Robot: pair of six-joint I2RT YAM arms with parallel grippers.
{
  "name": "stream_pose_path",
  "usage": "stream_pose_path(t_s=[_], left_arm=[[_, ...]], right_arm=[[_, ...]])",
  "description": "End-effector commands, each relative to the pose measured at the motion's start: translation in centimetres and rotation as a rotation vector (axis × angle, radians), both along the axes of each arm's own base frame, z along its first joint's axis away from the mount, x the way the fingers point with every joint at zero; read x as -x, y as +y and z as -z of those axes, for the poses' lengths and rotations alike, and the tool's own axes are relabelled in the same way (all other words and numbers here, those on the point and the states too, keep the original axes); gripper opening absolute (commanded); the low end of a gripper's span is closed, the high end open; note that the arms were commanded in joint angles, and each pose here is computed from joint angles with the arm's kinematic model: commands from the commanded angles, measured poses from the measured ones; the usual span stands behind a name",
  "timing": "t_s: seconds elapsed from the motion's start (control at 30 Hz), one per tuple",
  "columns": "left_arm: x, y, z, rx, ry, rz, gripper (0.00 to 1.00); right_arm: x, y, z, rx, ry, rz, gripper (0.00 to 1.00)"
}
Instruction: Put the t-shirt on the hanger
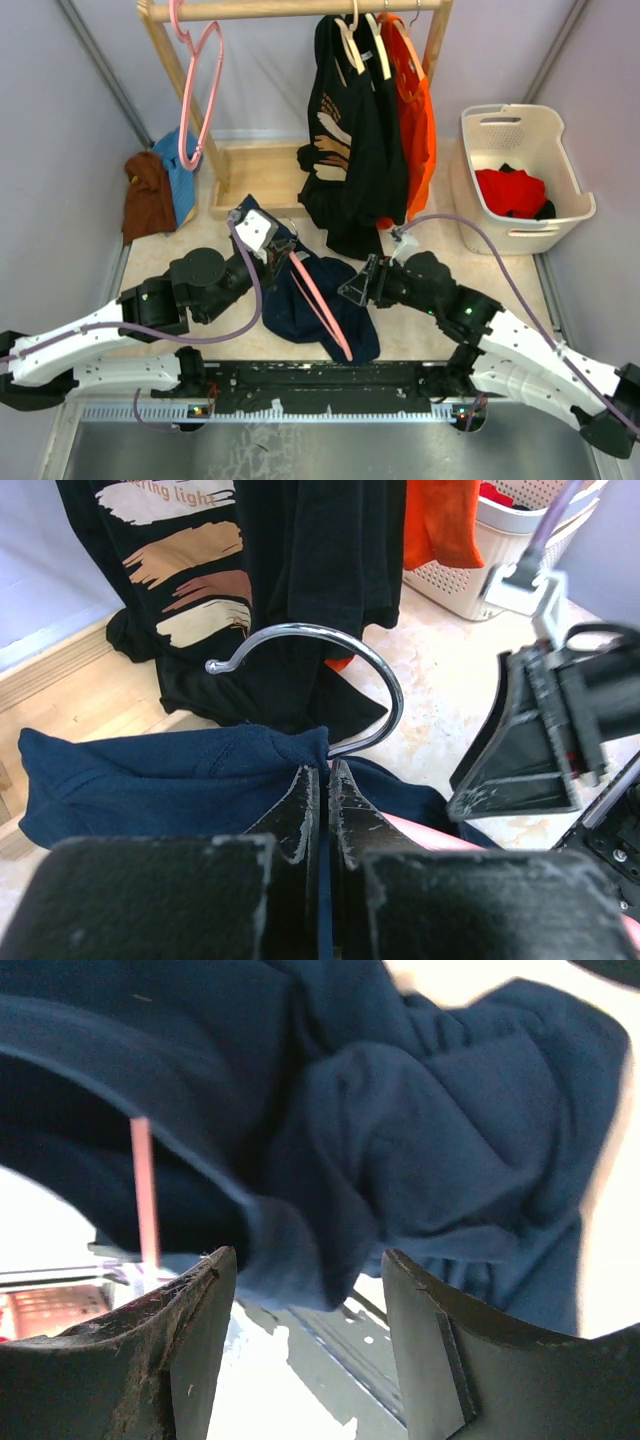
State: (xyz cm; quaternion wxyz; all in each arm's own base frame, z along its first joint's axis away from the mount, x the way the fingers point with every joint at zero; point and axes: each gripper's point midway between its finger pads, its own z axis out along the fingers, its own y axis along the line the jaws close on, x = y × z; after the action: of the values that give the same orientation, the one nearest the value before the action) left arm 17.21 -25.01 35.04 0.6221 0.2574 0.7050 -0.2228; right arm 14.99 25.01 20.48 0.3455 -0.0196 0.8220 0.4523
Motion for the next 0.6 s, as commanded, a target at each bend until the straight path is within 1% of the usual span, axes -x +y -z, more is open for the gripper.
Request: stream_pose_path(t_s=[0.0,0.3,0.57], left_arm=[[-0.3,0.4,-2.7,0.08,-0.054,-0.018,0.0],[-0.3,0.3,-2.7,0.086,-0.061,-0.016,0.0],[-0.3,0.1,-2.8,0.088,-0.064,-0.01,0.0]], right_arm=[[-0.8,0.8,0.0,0.051,0.03,0.014,0.6],[-1.3,2.5,0.3,0.068,0.036,-0.003,0.6],[-1.6,3.3,-2.1,0.023,-0.024,-0.017,0.6]])
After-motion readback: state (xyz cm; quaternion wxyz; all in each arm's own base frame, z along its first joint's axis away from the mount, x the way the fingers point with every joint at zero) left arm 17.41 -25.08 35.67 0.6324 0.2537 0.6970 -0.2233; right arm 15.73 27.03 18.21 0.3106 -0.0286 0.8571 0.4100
